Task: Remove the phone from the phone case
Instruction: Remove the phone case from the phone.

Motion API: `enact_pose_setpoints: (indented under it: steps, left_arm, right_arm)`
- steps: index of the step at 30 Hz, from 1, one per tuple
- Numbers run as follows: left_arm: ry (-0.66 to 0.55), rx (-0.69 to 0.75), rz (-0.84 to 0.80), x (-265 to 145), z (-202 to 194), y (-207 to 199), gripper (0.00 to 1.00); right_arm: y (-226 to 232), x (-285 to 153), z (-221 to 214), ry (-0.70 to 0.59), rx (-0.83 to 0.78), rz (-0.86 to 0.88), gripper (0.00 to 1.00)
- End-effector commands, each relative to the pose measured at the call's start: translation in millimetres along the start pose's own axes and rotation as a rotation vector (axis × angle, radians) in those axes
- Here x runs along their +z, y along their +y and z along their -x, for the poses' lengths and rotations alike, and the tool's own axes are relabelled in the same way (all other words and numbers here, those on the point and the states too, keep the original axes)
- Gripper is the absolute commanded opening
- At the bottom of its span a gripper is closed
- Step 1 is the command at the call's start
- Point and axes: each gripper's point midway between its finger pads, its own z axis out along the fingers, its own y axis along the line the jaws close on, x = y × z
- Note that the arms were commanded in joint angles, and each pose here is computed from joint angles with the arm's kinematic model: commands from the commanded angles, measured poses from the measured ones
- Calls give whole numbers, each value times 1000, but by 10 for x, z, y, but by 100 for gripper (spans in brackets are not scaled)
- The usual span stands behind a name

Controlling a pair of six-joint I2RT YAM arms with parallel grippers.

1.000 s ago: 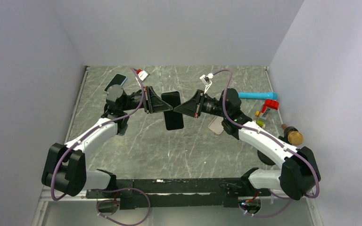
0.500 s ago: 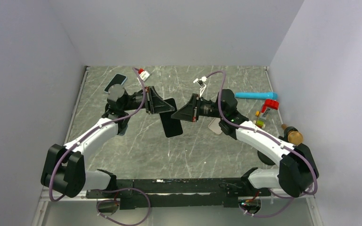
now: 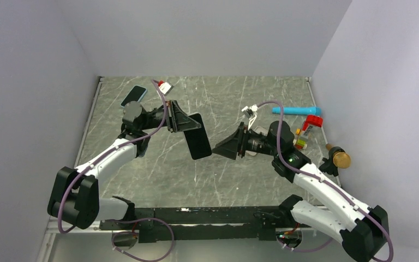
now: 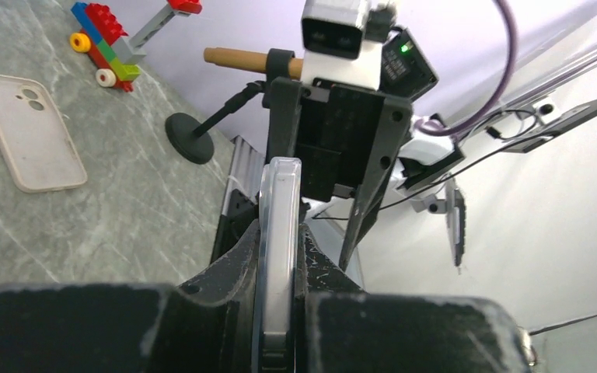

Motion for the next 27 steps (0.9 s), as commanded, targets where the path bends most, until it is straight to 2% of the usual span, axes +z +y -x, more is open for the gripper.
enact_pose_setpoints:
  steps: [1,6,18,23,27]
  left_arm:
    - [-81,4,-114,-27,151,-386,0]
    - [-101,-10,-142,-48,187,-518,0]
    - [-90,-4,-159,-10,140,-677,0]
    - [-85,-27,-212,-8,123,-807,0]
    - [-84,-50,-252,-20,90,-897,0]
  right_arm:
    - [89,-56,-137,-13,31,80,56]
    - [266,-90,-183,-2,-22,181,39]
    - [363,-66,-92,-21,-46,226,34]
    - [126,9,-115,1,-37,114,28]
    - [-6,46,-57,-27,-19,42,22]
